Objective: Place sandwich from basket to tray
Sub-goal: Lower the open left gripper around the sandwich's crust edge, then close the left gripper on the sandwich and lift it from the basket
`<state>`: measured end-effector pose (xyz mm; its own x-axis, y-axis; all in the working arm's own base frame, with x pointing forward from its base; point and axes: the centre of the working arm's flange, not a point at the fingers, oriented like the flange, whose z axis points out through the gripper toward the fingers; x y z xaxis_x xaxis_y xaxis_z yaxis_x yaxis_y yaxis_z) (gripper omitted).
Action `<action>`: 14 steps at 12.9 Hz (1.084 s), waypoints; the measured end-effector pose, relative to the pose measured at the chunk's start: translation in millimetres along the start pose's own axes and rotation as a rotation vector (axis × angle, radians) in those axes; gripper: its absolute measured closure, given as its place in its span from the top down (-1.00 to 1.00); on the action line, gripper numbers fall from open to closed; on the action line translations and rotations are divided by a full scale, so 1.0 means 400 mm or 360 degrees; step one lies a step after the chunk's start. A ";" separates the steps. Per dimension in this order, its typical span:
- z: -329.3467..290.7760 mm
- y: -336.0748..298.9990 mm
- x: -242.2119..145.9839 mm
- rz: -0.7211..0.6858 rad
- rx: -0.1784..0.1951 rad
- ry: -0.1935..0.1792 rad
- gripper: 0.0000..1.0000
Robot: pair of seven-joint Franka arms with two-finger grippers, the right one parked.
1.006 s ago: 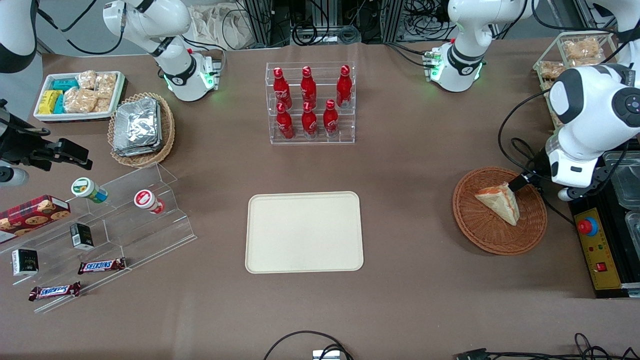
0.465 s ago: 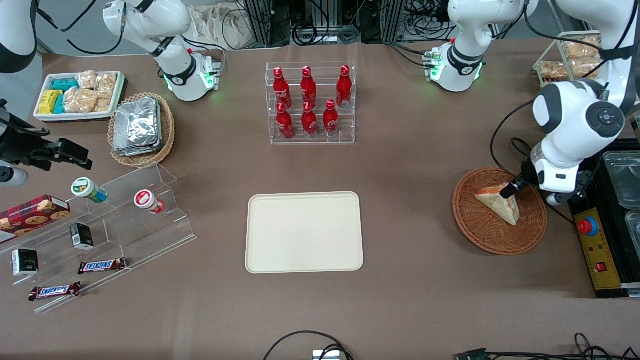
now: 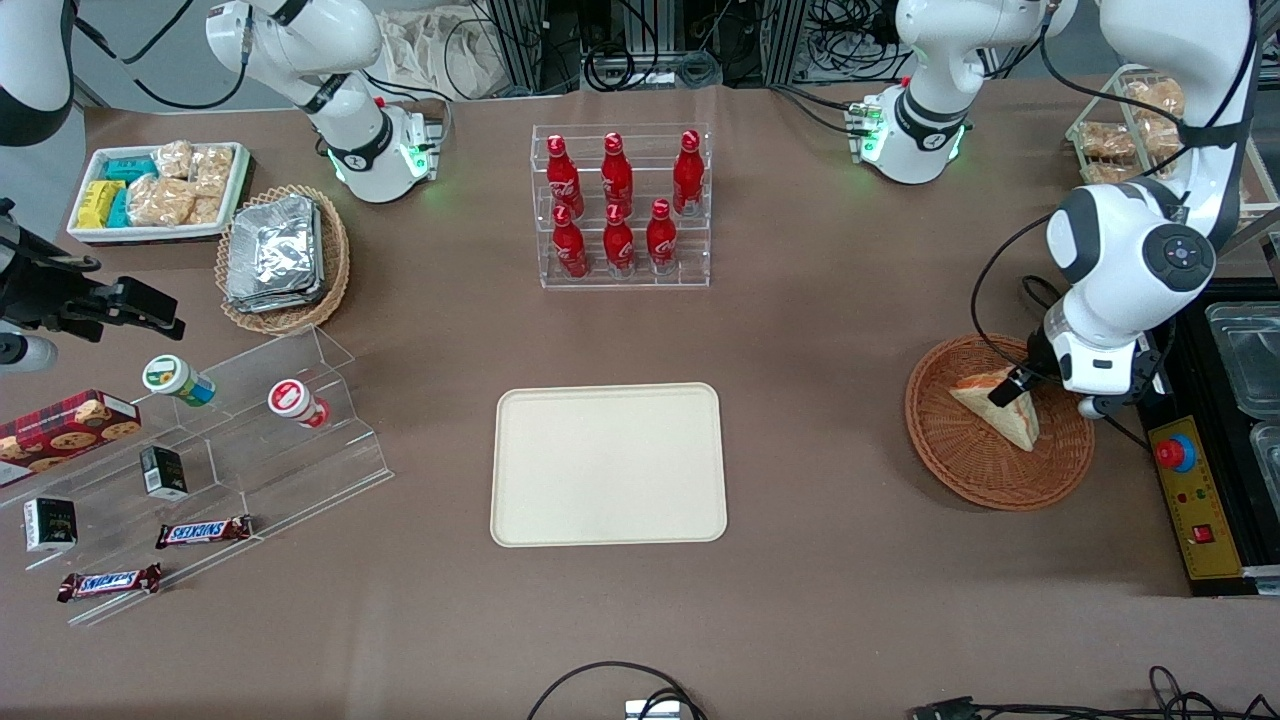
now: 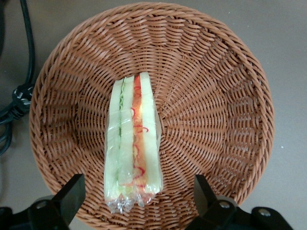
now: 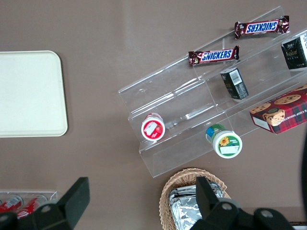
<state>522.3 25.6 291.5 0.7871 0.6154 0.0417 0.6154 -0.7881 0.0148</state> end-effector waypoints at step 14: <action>0.118 -0.027 -0.011 -0.0047 -0.0015 0.0026 0.75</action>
<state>514.1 32.1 244.0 0.7679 0.6380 0.0574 0.6377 -0.7699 0.0256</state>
